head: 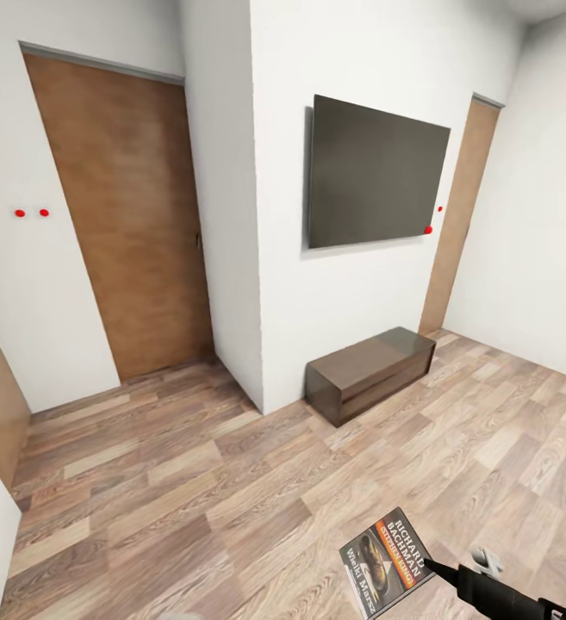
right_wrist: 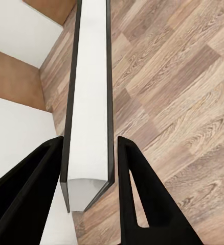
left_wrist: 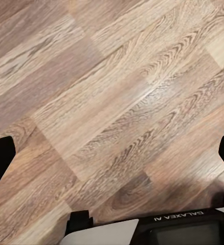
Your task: In the bedroom, move the book from the bed onto either nightstand, and place the two sandals side by side next to the bed.
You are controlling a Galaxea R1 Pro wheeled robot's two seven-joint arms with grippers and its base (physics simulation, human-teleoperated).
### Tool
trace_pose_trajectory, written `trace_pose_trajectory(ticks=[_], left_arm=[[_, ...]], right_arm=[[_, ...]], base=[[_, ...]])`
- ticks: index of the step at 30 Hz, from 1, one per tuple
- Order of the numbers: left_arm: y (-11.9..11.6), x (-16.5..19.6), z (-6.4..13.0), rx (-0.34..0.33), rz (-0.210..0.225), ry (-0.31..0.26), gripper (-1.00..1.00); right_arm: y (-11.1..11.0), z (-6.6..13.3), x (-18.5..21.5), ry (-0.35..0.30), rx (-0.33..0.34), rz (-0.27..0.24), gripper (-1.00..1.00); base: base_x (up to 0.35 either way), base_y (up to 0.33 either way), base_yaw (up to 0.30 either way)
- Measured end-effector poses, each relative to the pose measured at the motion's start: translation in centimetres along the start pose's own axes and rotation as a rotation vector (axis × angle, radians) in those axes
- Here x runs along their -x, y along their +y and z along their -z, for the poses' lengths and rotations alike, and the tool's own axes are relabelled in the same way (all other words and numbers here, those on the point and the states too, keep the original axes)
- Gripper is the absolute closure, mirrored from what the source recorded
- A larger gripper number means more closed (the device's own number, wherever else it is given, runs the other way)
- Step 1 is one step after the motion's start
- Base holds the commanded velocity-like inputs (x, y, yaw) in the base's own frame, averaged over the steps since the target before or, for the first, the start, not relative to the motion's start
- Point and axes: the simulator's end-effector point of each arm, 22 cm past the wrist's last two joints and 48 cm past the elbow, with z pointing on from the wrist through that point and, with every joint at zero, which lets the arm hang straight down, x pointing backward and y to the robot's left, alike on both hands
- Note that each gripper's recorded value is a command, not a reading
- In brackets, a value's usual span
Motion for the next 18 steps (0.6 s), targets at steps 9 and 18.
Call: trace_pose_trajectory(ticks=[9,18], left_arm=[[0.00,0.00,0.00,0.000,0.000,0.000,-1.00],[0.00,0.00,0.00,0.000,0.000,0.000,-1.00]], right_arm=[[0.00,0.00,0.00,0.000,0.000,0.000,1.00],[0.00,0.00,0.00,0.000,0.000,0.000,1.00]], base=[[0.000,0.000,-0.300],[0.000,0.000,-0.300]])
